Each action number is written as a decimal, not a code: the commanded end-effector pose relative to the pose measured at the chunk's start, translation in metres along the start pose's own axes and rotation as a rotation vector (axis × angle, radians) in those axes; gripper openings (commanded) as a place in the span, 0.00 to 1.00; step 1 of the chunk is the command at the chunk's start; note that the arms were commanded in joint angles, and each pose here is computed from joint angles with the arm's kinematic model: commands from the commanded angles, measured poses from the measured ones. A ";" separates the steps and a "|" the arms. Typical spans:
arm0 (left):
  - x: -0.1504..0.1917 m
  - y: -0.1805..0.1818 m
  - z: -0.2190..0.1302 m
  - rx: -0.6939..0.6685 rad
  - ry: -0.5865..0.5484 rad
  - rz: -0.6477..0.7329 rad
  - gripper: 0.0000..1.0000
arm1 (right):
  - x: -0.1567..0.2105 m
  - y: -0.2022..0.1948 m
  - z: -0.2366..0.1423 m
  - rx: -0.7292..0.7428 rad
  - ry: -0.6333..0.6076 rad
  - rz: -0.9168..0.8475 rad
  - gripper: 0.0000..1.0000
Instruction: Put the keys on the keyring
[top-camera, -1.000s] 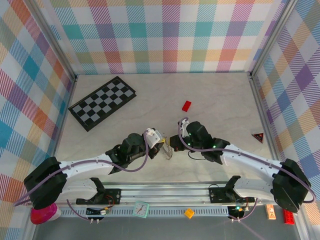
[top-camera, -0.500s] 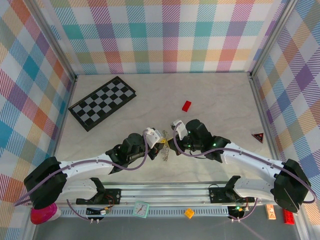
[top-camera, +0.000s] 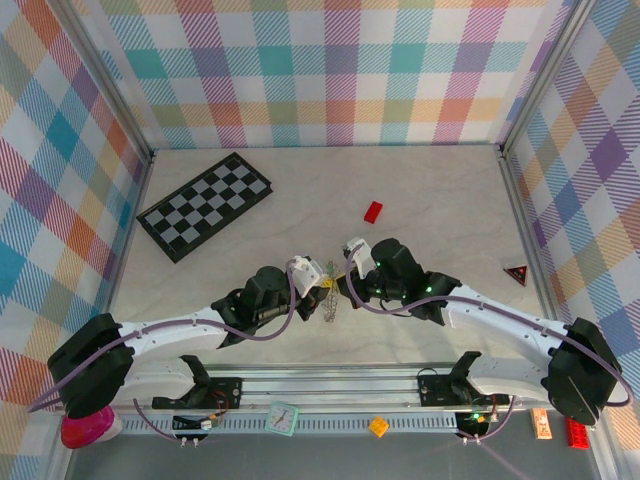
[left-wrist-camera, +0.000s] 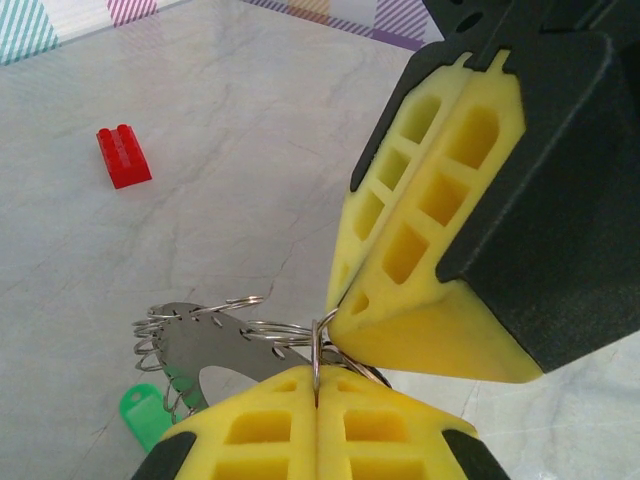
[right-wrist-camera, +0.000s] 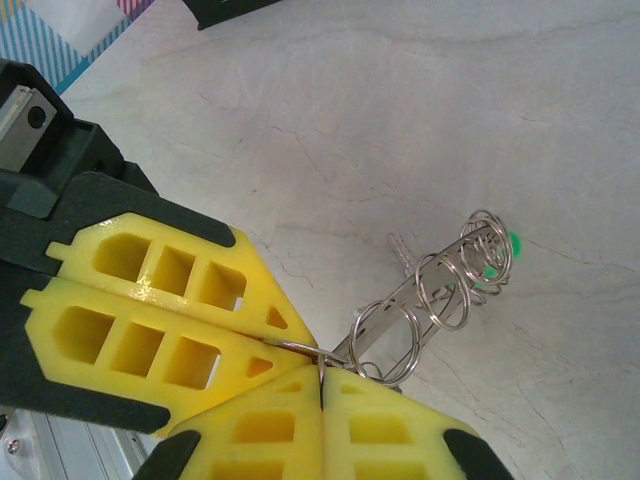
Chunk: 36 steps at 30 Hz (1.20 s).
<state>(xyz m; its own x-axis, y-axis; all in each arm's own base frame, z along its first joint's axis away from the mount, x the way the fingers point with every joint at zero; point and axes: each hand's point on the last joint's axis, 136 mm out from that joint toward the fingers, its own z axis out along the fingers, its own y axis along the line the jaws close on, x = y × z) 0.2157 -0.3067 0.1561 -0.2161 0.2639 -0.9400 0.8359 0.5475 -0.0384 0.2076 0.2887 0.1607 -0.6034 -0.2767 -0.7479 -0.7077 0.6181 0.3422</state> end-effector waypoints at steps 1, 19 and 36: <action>-0.013 -0.009 0.001 0.038 -0.022 -0.007 0.00 | -0.025 0.005 -0.004 -0.008 -0.076 -0.035 0.00; -0.020 -0.012 -0.010 -0.048 -0.127 0.175 0.00 | 0.000 -0.031 0.005 0.070 0.032 0.419 0.00; -0.026 -0.013 -0.010 -0.053 -0.209 0.144 0.00 | 0.004 -0.010 0.003 -0.096 0.097 0.464 0.52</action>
<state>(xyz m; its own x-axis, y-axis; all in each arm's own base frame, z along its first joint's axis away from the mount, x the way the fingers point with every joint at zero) 0.2153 -0.3017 0.1605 -0.0253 0.2694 -0.9627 0.7944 0.5900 0.1442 0.2136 0.2898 0.1483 -0.9092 -0.0242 -0.4156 -0.3441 0.6055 0.7176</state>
